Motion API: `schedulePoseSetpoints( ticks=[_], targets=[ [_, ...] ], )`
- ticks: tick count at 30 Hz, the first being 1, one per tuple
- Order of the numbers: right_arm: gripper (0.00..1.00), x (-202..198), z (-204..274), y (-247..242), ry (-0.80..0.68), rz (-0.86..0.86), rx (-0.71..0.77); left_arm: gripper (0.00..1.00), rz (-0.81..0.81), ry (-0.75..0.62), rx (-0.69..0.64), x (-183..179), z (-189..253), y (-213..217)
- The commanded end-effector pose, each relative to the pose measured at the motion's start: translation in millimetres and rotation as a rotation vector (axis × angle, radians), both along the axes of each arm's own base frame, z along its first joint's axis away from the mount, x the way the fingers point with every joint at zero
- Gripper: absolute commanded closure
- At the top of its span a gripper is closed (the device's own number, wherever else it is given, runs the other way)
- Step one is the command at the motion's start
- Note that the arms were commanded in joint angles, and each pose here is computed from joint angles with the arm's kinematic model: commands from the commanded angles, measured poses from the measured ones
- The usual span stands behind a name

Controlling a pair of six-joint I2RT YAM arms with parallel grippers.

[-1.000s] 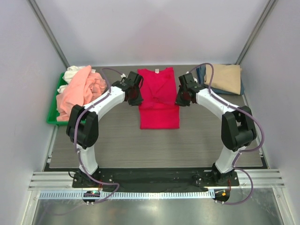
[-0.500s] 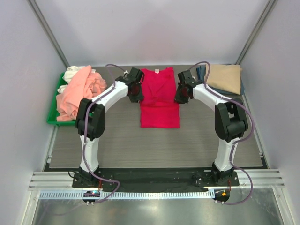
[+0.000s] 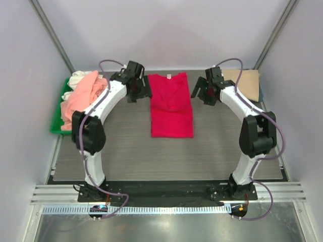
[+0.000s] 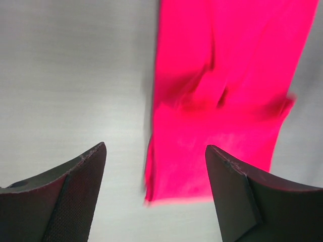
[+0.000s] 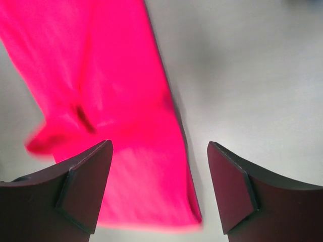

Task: Fold and stack the t-shirts
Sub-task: Fold the tshirt

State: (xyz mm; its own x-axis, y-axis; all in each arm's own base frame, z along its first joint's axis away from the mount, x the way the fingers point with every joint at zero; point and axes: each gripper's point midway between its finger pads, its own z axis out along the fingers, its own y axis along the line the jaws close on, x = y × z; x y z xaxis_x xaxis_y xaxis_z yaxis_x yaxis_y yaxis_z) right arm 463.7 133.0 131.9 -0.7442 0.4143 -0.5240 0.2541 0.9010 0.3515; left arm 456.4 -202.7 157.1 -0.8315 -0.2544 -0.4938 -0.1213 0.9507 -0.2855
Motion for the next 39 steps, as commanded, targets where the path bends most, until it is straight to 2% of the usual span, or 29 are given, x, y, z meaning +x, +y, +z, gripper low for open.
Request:
schedulePoseSetpoints(
  ticks=[1, 2, 4, 7, 8, 11, 12, 14, 16, 17, 19, 21, 22, 23, 25, 26, 28, 29, 31, 32, 33, 34, 35, 36, 37, 38, 39],
  targets=[
    [0.22, -47, 27, 22, -0.046, 0.125, 0.093, 0.22, -0.043, 0.004, -0.042, -52, 6, -6],
    [0.25, -66, 6, 29, -0.003, 0.144, 0.108, 0.23, -0.056, 0.005, -0.047, -63, 4, -12],
    [0.3, -74, 9, 48, -0.039, 0.208, 0.165, 0.24, -0.071, 0.019, -0.045, -79, -6, -14],
    [0.32, -88, 3, 85, -0.023, 0.315, 0.172, 0.25, -0.078, 0.042, -0.057, -112, -22, -17],
    [0.32, -86, -1, 95, -0.013, 0.335, 0.169, 0.25, -0.074, 0.064, -0.059, -128, -30, -15],
    [0.33, -84, -5, 121, -0.009, 0.386, 0.162, 0.26, -0.073, 0.07, -0.067, -148, -33, -10],
    [0.33, -83, -21, 128, 0.024, 0.4, 0.152, 0.26, -0.064, 0.07, -0.074, -159, -32, -4],
    [0.33, -72, -21, 137, 0.015, 0.412, 0.153, 0.27, -0.063, 0.07, -0.076, -172, -32, 3],
    [0.34, -65, -41, 141, 0.058, 0.418, 0.131, 0.26, -0.062, 0.065, -0.08, -189, -29, 13],
    [0.34, -51, -34, 146, 0.03, 0.428, 0.12, 0.26, -0.063, 0.06, -0.082, -193, -27, 16],
    [0.33, -41, -58, 144, 0.081, 0.422, 0.072, 0.26, -0.064, 0.062, -0.078, -207, -26, 24],
    [0.33, -17, -46, 150, 0.035, 0.428, 0.047, 0.26, -0.068, 0.073, -0.071, -217, -25, 30],
    [0.33, -14, -70, 147, 0.088, 0.42, 0.011, 0.26, -0.066, 0.066, -0.076, -221, -22, 32],
    [0.33, 7, -52, 152, 0.034, 0.416, 0.01, 0.26, -0.081, 0.087, -0.095, -229, -23, 31],
    [0.34, 26, -56, 141, 0.032, 0.396, -0.079, 0.26, -0.078, 0.1, -0.097, -237, -25, 34],
    [0.33, 52, -42, 145, -0.023, 0.384, -0.09, 0.26, -0.067, 0.099, -0.105, -243, -25, 37],
    [0.33, 78, -23, 124, -0.054, 0.327, -0.122, 0.26, -0.055, 0.1, -0.114, -249, -26, 39],
    [0.32, 96, 7, 123, -0.132, 0.306, -0.103, 0.26, -0.05, 0.087, -0.131, -251, -22, 39],
    [0.31, 105, 39, 110, -0.187, 0.273, -0.088, 0.26, -0.046, 0.083, -0.142, -253, -24, 39],
    [0.3, 102, 42, 104, -0.184, 0.261, -0.097, 0.26, -0.05, 0.071, -0.149, -253, -23, 38],
    [0.3, 95, 75, 100, -0.236, 0.255, -0.088, 0.27, -0.047, 0.06, -0.157, -251, -23, 36],
    [0.29, 88, 82, 98, -0.242, 0.252, -0.085, 0.26, -0.047, 0.05, -0.164, -248, -22, 35],
    [0.28, 70, 49, 91, -0.155, 0.26, -0.097, 0.26, -0.046, 0.044, -0.171, -246, -23, 33],
    [0.27, 56, 83, 87, -0.219, 0.251, -0.077, 0.26, -0.046, 0.023, -0.194, -238, -22, 27],
    [0.27, 44, 77, 82, -0.205, 0.242, -0.074, 0.25, -0.048, 0.023, -0.209, -236, -25, 23],
    [0.26, 16, 38, 71, -0.108, 0.238, -0.088, 0.25, -0.061, 0.02, -0.235, -234, -25, 16],
    [0.25, 2, 34, 68, -0.1, 0.235, -0.077, 0.25, -0.063, -0.01, -0.261, -224, -22, 10]
  ],
)
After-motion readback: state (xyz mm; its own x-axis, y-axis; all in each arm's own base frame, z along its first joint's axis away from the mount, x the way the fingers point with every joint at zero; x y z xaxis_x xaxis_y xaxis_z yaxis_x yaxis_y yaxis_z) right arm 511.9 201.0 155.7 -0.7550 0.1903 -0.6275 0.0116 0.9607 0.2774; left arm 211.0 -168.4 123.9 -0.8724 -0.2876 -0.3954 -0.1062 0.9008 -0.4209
